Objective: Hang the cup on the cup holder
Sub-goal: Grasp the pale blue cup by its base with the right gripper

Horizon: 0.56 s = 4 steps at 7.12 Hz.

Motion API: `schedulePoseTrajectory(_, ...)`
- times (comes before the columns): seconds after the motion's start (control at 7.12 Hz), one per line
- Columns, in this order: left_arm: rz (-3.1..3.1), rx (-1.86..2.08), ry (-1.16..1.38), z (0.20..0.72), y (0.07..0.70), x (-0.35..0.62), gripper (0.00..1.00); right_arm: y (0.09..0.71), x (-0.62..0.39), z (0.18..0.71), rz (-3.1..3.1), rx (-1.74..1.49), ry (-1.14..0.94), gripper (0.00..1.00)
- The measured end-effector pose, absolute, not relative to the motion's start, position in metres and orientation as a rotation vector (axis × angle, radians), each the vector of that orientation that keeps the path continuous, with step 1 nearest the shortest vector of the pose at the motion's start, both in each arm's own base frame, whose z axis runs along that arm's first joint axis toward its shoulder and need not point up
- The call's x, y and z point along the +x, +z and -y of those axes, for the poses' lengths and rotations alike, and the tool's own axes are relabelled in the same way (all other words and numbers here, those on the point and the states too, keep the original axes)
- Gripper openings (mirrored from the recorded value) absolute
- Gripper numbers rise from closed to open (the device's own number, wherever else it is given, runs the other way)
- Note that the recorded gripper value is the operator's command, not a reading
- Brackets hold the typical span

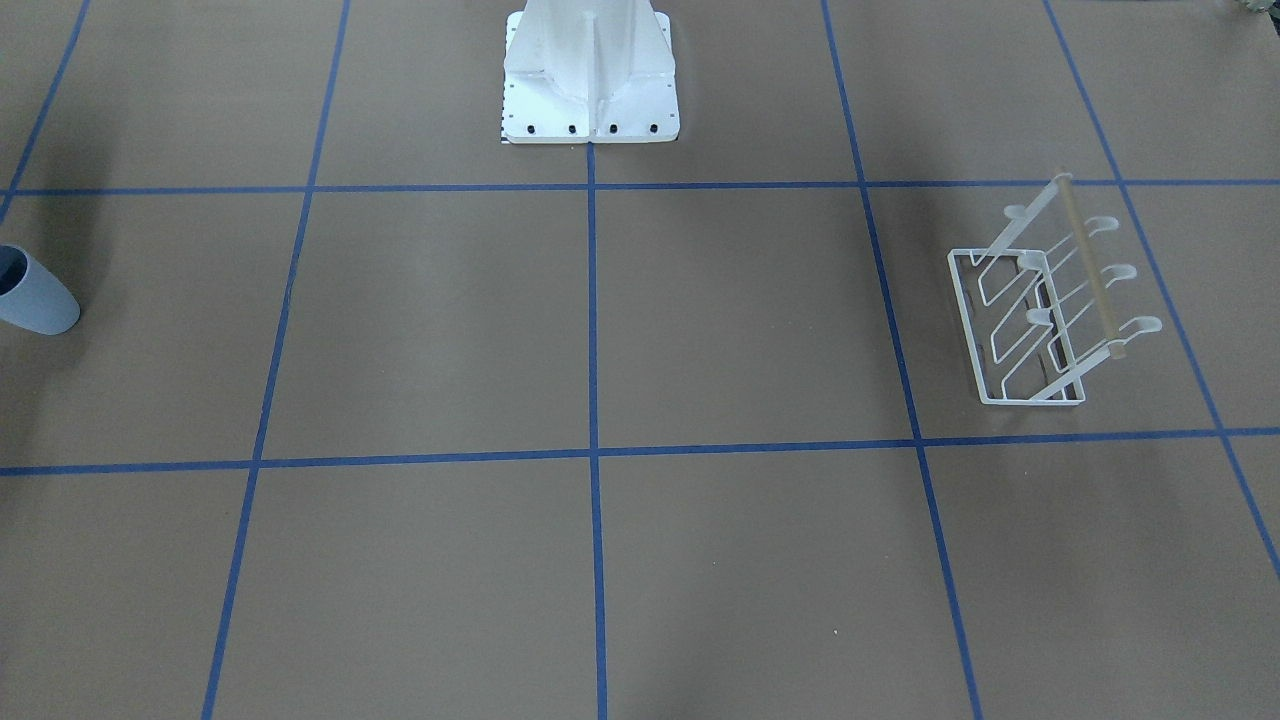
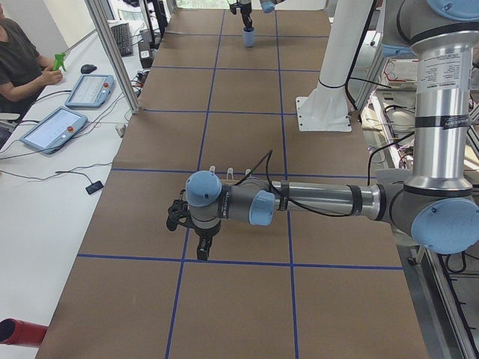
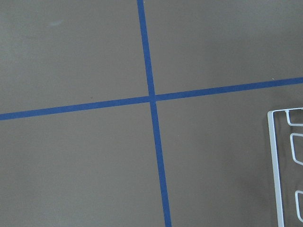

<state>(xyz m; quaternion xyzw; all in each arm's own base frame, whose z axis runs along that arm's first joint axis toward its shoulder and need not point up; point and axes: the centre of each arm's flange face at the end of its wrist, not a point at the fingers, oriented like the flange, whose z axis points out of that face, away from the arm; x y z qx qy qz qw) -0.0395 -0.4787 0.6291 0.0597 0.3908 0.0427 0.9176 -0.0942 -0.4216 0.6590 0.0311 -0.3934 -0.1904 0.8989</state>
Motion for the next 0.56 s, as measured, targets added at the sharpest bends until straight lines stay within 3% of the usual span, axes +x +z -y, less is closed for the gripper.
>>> schedulePoseTrajectory(0.56,-0.806,0.126,0.074,0.480,0.623,-0.039,0.98,0.614,-0.081,0.433,0.888,0.158,-0.391,0.00)
